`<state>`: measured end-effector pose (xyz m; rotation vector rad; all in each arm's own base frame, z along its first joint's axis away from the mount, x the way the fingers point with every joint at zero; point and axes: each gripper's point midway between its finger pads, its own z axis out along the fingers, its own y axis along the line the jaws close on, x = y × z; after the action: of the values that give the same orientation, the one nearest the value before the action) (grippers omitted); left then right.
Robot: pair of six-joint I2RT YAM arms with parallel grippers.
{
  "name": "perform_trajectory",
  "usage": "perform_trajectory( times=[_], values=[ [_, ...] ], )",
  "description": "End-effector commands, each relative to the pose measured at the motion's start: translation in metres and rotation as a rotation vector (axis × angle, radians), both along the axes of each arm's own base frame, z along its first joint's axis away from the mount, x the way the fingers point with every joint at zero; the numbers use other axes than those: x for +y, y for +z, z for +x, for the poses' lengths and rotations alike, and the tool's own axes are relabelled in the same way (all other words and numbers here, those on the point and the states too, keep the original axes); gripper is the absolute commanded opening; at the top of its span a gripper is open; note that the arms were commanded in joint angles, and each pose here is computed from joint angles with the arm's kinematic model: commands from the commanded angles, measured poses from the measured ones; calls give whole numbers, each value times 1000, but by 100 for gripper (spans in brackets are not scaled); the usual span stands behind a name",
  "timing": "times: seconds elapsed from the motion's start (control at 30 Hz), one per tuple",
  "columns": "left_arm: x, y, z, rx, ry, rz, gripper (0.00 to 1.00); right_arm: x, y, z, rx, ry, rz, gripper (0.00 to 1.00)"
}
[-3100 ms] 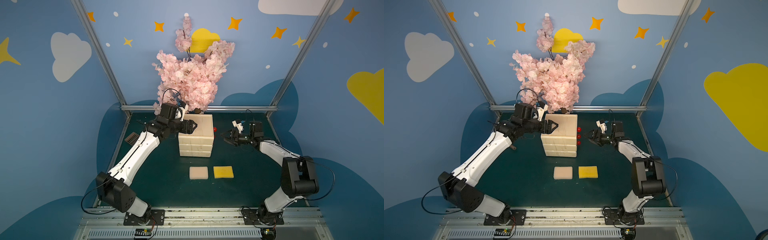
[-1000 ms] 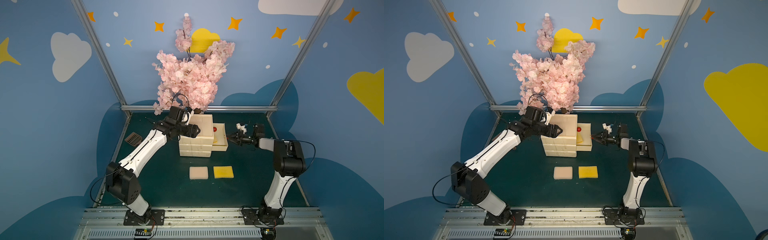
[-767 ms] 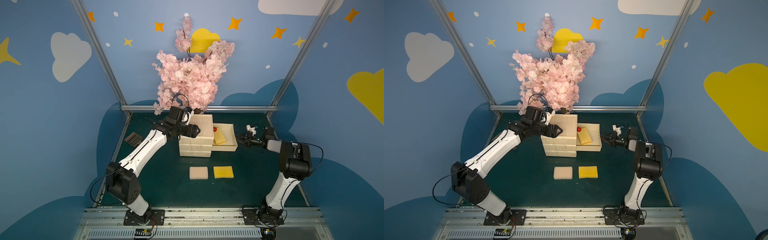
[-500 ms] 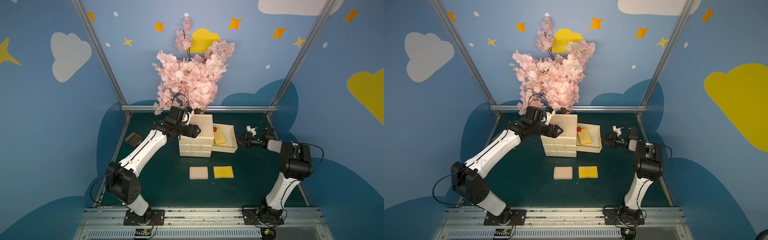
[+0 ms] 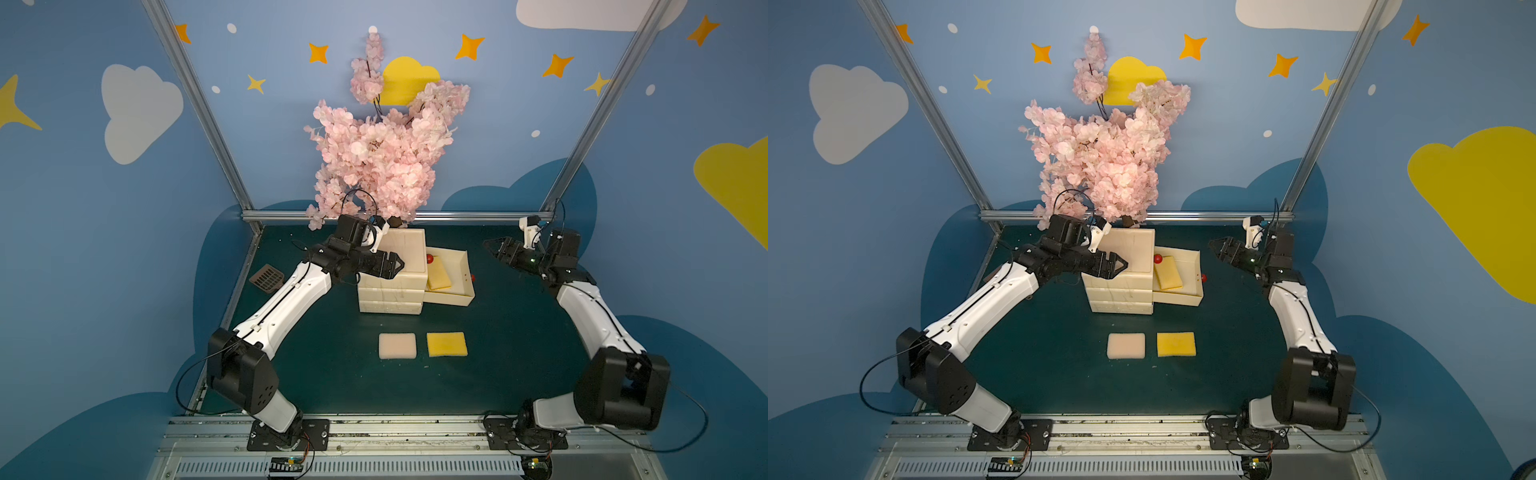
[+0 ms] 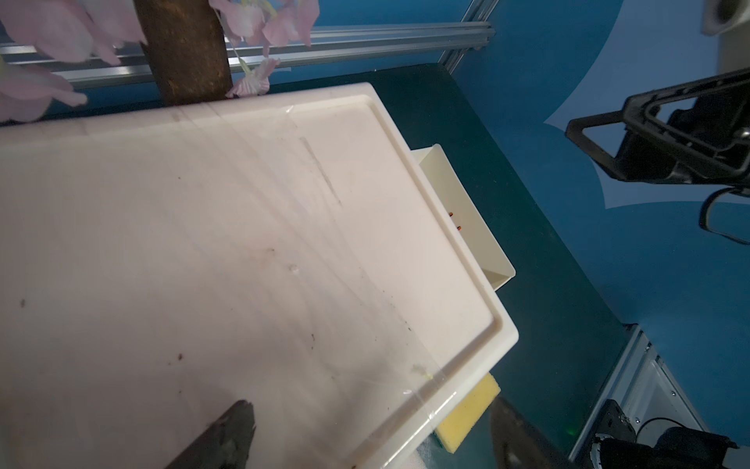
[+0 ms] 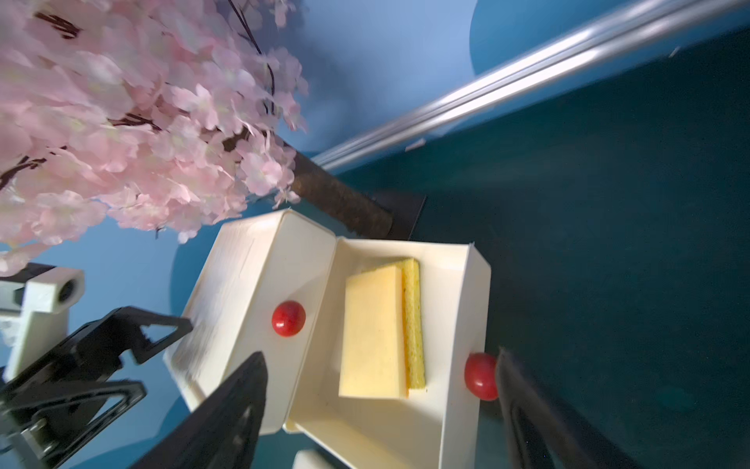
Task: Take the sponge out of the drawer
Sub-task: Open the drawer in the storage box, then pick up the sponge from the drawer.
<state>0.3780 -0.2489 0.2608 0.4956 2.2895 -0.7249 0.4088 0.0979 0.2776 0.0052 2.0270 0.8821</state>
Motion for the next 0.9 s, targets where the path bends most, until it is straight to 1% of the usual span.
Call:
perform_trajectory(
  times=[0.0,0.03,0.07,0.13,0.17,0.23,0.3,0.33,0.37,0.4,0.5,0.6,0.67,0.7,0.73,0.77,0.8,0.87],
  values=[
    [1,11,-6,-23,-17,-16,91,-4,4,5,-85,-181,-83,90],
    [1,12,-7,-29,-20,-20,91,1,12,3,-87,-166,9,91],
    [0,13,-8,-39,-26,-26,91,8,22,1,-80,-143,133,92],
    [0,17,-9,-56,-30,-37,91,22,34,-1,-56,-90,338,91],
    [0,18,-10,-60,-32,-38,91,27,36,0,-40,-69,404,91],
    [1,20,-11,-71,-33,-42,91,38,40,0,-10,9,463,92],
    [2,21,-12,-78,-31,-41,91,49,40,1,32,66,440,91],
    [2,22,-12,-82,-30,-41,91,53,38,1,72,71,416,91],
    [3,23,-12,-82,-29,-41,91,55,39,0,82,65,370,92],
    [3,22,-12,-84,-29,-39,91,55,41,-1,68,44,326,91],
    [4,23,-11,-93,-22,-35,91,47,58,-14,-59,-18,249,92],
    [5,23,-11,-100,-19,-31,91,34,68,-27,-146,-138,148,92],
    [4,22,-11,-97,-26,-37,91,20,67,-30,-135,-237,199,91],
    [3,22,-12,-94,-30,-39,91,18,68,-31,-166,-239,220,92],
    [2,22,-12,-93,-33,-41,91,23,74,-33,-234,-189,220,92],
    [2,22,-12,-93,-34,-44,91,28,74,-35,-255,-147,219,92],
    [1,22,-12,-91,-34,-45,91,34,71,-35,-245,-114,187,92],
    [1,23,-13,-93,-37,-48,91,44,61,-34,-163,-61,132,91]
  ],
)
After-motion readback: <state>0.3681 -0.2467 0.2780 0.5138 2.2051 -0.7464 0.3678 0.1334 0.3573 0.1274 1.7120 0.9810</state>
